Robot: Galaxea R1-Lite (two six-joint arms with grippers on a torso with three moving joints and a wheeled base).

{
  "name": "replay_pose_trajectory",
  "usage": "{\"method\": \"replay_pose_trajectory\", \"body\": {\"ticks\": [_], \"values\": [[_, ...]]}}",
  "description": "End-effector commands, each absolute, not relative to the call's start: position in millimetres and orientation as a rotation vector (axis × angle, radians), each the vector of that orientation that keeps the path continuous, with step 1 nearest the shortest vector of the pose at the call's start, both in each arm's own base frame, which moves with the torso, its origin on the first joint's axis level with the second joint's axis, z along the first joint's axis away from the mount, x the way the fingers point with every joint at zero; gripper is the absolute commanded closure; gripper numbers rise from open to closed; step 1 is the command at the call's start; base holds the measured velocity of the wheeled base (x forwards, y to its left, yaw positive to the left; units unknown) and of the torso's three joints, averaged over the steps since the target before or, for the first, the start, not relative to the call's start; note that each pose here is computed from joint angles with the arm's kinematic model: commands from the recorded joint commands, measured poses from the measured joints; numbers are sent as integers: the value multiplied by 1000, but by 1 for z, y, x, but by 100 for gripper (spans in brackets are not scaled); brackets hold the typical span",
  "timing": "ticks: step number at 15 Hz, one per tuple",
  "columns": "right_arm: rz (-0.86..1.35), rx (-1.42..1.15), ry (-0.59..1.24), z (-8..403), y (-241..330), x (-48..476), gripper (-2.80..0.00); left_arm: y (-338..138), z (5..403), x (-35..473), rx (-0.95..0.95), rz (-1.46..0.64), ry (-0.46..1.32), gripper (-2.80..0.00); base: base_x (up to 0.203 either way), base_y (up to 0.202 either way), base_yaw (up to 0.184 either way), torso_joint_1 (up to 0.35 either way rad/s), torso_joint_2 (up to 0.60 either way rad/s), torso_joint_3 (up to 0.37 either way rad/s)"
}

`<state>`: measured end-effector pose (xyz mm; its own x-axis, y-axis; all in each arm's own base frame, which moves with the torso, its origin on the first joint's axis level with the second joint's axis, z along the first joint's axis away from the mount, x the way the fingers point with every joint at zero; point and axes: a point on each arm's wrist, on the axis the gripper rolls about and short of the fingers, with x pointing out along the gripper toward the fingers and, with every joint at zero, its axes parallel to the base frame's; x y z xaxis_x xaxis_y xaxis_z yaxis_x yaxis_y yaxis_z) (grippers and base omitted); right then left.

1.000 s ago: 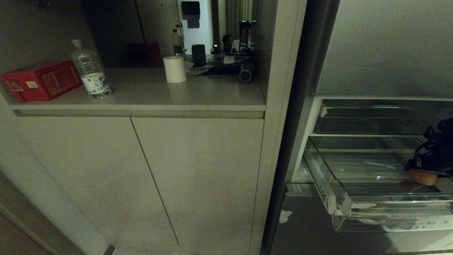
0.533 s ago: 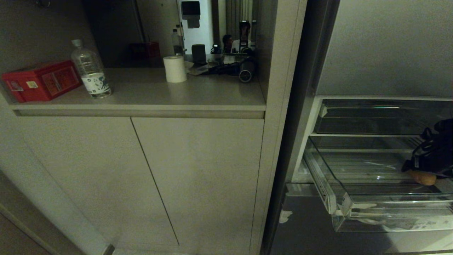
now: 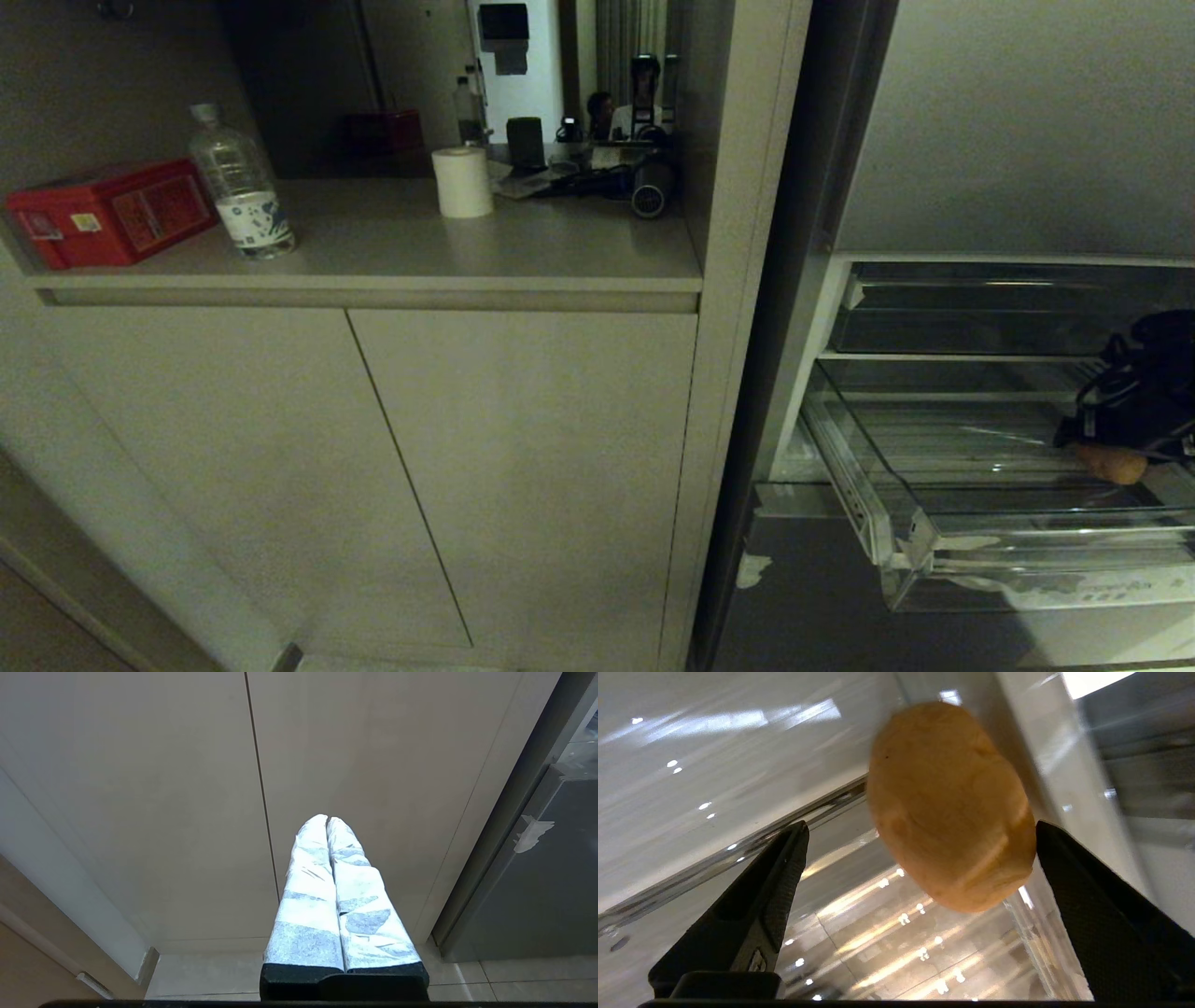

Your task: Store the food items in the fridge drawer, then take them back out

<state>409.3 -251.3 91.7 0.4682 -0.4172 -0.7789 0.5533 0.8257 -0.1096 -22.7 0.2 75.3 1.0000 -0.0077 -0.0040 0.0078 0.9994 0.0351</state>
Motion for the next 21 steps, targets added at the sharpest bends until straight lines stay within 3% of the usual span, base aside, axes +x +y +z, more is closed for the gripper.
{"method": "replay_pose_trajectory", "body": {"ticks": [1, 8, 9, 21], "values": [[-599, 170, 926, 83, -252, 410, -280, 0, 75, -23, 35, -8, 4, 0, 0, 0, 0, 0, 0, 0], [-596, 182, 930, 90, -247, 409, -280, 0, 75, -23, 35, -8, 4, 0, 0, 0, 0, 0, 0, 0], [-596, 183, 935, 88, -248, 409, 0, 0, 75, -23, 35, -9, 5, 0, 0, 0, 0, 0, 0, 0], [-598, 256, 893, 97, -231, 415, 0, 0, 75, -23, 35, -8, 5, 0, 0, 0, 0, 0, 0, 0]]}}
